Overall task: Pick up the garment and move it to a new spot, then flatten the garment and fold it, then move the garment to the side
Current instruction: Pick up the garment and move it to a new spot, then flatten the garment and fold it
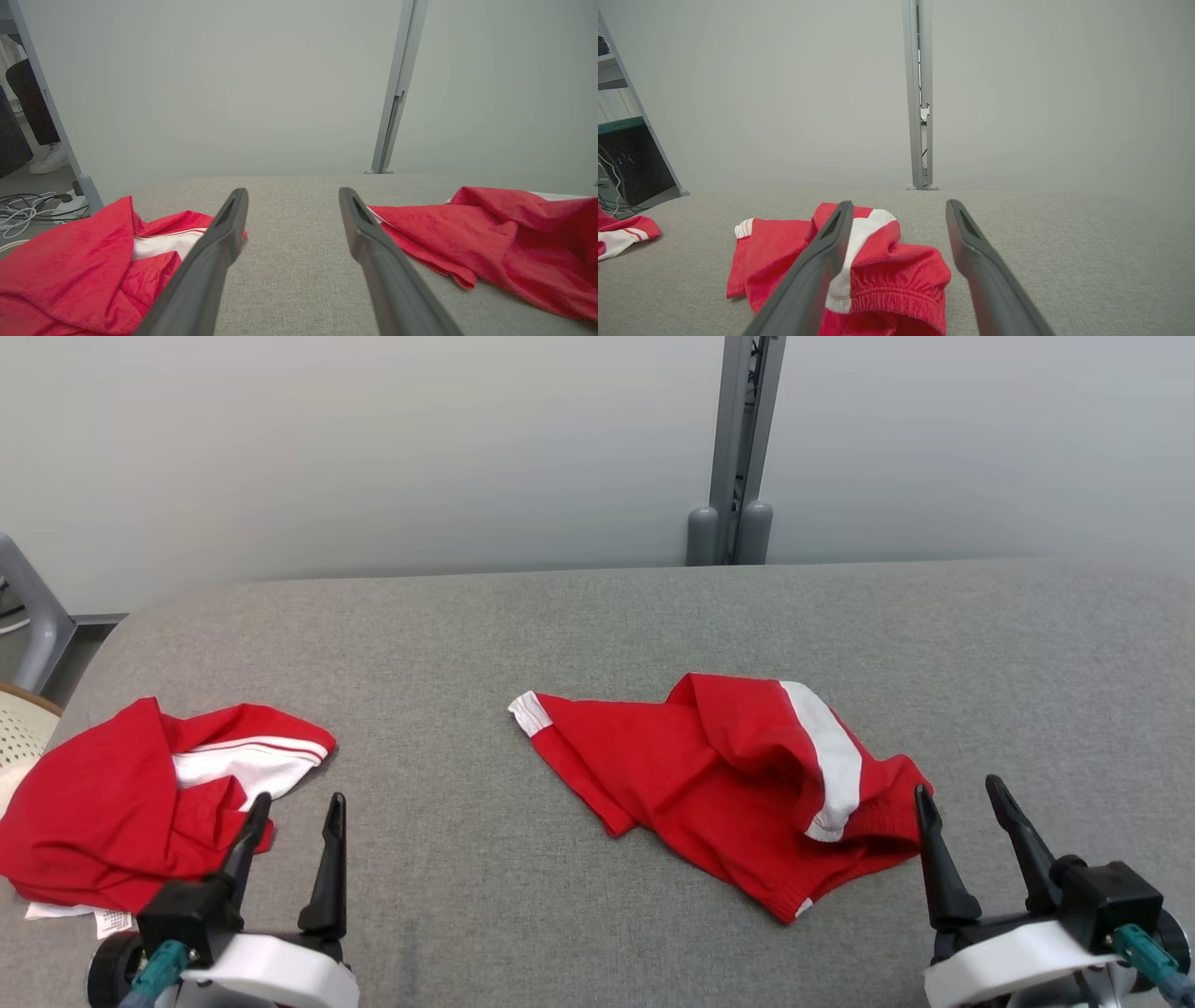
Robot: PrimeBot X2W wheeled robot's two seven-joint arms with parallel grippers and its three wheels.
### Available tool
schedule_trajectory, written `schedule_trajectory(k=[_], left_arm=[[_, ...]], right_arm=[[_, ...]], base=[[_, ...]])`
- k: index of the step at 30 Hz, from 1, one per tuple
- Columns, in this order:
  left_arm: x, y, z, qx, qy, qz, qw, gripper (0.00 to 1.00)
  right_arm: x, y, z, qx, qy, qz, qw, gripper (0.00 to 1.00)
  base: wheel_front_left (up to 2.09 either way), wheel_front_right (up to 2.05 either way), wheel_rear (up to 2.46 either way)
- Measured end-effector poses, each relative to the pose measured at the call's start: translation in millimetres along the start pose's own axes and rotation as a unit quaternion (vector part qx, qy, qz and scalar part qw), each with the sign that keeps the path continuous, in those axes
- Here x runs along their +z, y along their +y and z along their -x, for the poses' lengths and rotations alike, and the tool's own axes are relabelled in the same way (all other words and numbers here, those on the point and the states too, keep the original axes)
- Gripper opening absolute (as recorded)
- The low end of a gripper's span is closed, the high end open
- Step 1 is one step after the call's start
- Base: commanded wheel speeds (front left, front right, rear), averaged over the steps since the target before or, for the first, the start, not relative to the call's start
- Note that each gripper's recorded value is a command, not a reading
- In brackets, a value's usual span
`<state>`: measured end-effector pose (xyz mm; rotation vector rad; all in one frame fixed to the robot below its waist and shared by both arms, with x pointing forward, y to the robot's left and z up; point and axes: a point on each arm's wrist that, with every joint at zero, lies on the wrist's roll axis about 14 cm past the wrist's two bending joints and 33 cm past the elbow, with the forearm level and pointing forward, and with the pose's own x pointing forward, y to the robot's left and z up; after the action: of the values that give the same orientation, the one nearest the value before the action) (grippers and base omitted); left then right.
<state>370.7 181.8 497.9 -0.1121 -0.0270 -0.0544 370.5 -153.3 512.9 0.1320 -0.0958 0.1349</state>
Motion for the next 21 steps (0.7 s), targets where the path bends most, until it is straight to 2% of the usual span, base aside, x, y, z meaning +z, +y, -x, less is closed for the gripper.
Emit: schedule_trajectory(k=[21], left_arm=[[-6, -10, 15, -0.01, 0.009, 0.0, 1.0, 1.0]], right_arm=[[-3, -3, 10, -0.006, 0.01, 0.003, 1.0, 1.0]], base=[[0.0, 0.0, 0.0]])
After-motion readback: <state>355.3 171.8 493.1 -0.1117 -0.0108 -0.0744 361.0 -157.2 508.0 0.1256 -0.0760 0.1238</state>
